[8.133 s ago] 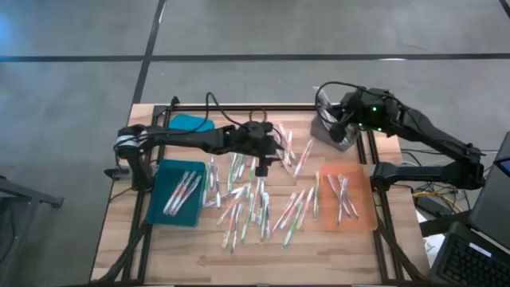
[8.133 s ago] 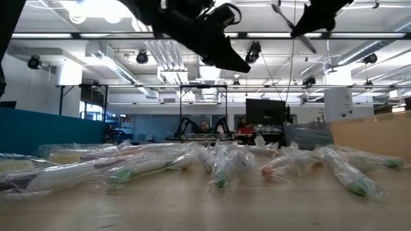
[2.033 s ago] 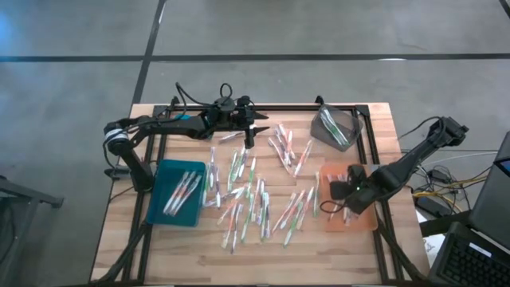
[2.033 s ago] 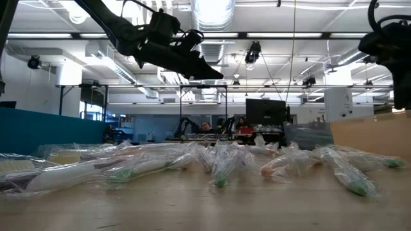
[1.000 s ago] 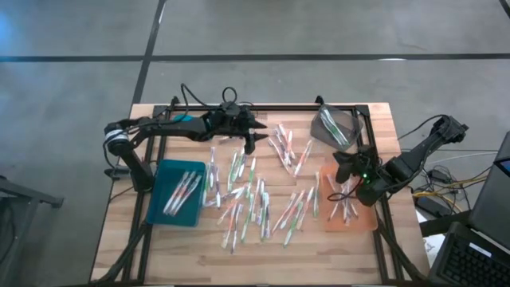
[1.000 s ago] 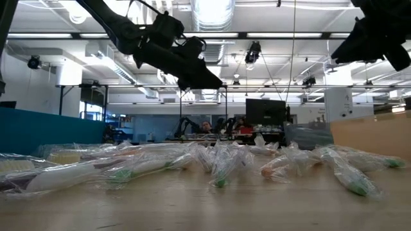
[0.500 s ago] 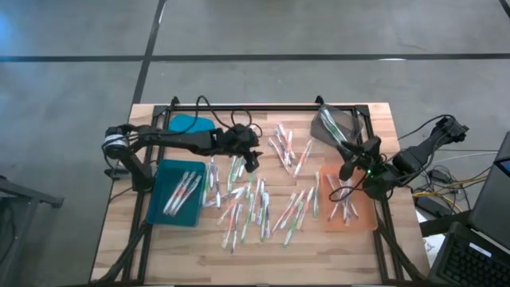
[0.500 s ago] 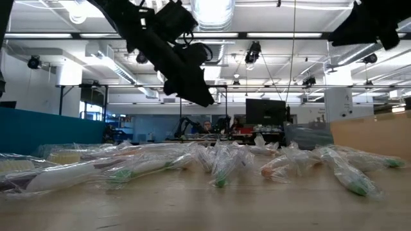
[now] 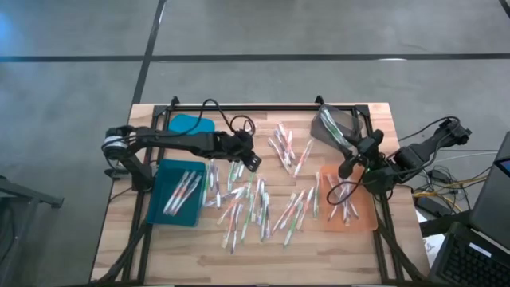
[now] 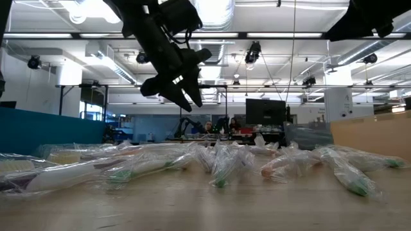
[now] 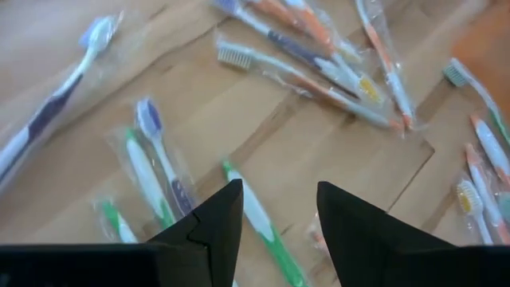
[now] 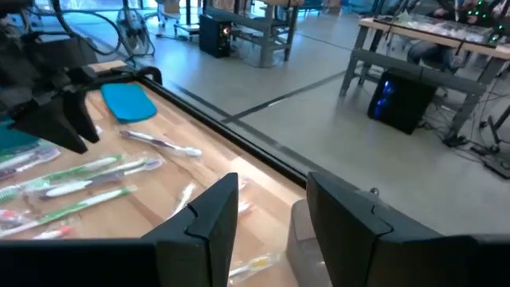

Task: Pick & Place Toothbrushes
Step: Put the green toothbrush into the black bin

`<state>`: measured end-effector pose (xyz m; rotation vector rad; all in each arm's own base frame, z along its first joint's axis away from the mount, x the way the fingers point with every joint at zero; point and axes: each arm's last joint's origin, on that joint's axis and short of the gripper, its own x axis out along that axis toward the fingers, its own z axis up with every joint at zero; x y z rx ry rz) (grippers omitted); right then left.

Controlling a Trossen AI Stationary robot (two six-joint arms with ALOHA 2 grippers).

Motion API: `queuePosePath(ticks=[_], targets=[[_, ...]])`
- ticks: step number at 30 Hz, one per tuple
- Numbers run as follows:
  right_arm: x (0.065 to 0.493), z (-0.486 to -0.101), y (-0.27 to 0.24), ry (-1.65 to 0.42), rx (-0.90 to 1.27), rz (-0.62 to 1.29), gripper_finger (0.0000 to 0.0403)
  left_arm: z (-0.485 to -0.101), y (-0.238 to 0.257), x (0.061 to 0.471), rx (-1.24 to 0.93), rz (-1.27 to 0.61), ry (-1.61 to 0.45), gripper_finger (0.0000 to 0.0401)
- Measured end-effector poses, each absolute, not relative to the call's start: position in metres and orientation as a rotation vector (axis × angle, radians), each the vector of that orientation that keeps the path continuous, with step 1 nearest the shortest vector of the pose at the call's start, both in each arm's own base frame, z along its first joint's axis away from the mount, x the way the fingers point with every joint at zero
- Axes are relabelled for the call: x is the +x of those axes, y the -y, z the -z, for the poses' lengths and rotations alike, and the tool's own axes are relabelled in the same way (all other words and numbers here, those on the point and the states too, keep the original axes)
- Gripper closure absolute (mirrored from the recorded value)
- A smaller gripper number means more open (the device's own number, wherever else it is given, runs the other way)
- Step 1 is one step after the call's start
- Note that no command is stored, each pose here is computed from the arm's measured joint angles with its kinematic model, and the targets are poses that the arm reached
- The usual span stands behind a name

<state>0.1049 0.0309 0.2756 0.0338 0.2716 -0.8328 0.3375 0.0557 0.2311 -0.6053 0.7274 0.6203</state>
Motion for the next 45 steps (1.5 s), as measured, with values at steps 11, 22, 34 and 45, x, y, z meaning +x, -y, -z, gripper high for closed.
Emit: queuePosePath(ticks=[11, 22, 34, 45], targets=[[0.109, -0.277, -0.034, -0.268, 0.074, 0.801, 0.0226, -0.216, -0.04, 0.343, -0.622, -0.649, -0.772, 0.0248], [0.115, -0.273, -0.033, -0.281, 0.054, 0.837, 0.0215, -0.184, -0.039, 0.352, -0.7, -0.682, -0.871, 0.0248], [0.12, -0.264, -0.027, -0.335, 0.068, 0.873, 0.0225, -0.168, -0.051, 0.375, -0.63, -0.676, -0.917, 0.0248], [0.119, -0.251, -0.027, -0.351, 0.118, 0.873, 0.0198, -0.149, -0.065, 0.374, -0.616, -0.738, -0.986, 0.0248]])
